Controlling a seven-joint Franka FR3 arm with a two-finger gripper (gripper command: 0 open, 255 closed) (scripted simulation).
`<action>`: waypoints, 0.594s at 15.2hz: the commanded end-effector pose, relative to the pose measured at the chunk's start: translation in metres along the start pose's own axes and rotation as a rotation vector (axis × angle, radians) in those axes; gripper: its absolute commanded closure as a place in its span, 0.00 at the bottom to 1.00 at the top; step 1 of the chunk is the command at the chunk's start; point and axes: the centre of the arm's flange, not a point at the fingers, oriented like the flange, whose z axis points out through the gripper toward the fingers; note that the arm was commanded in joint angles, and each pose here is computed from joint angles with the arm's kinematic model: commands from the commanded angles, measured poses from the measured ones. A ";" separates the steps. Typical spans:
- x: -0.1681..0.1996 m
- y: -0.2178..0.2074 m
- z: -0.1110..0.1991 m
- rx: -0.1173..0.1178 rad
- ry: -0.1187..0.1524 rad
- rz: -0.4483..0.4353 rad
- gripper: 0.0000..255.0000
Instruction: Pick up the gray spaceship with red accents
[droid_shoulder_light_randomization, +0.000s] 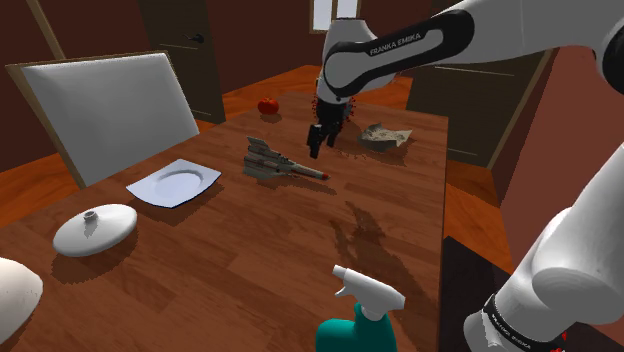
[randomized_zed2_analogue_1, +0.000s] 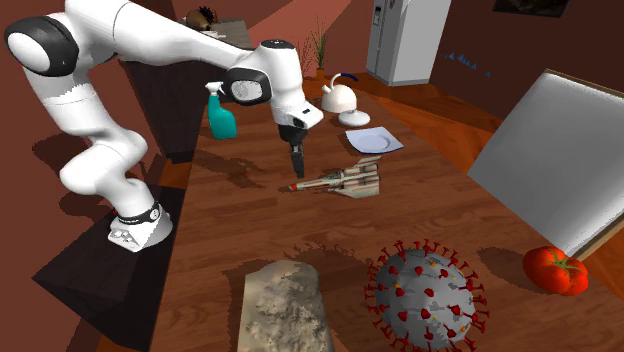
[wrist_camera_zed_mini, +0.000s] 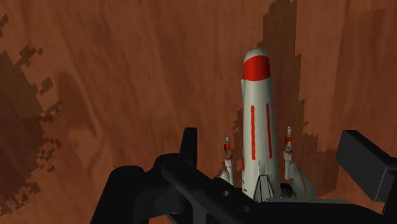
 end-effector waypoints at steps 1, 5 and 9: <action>0.024 -0.006 0.006 -0.003 0.022 -0.026 0.00; 0.068 -0.016 0.016 -0.009 0.064 -0.076 0.00; 0.113 -0.029 0.023 -0.015 0.106 -0.126 0.00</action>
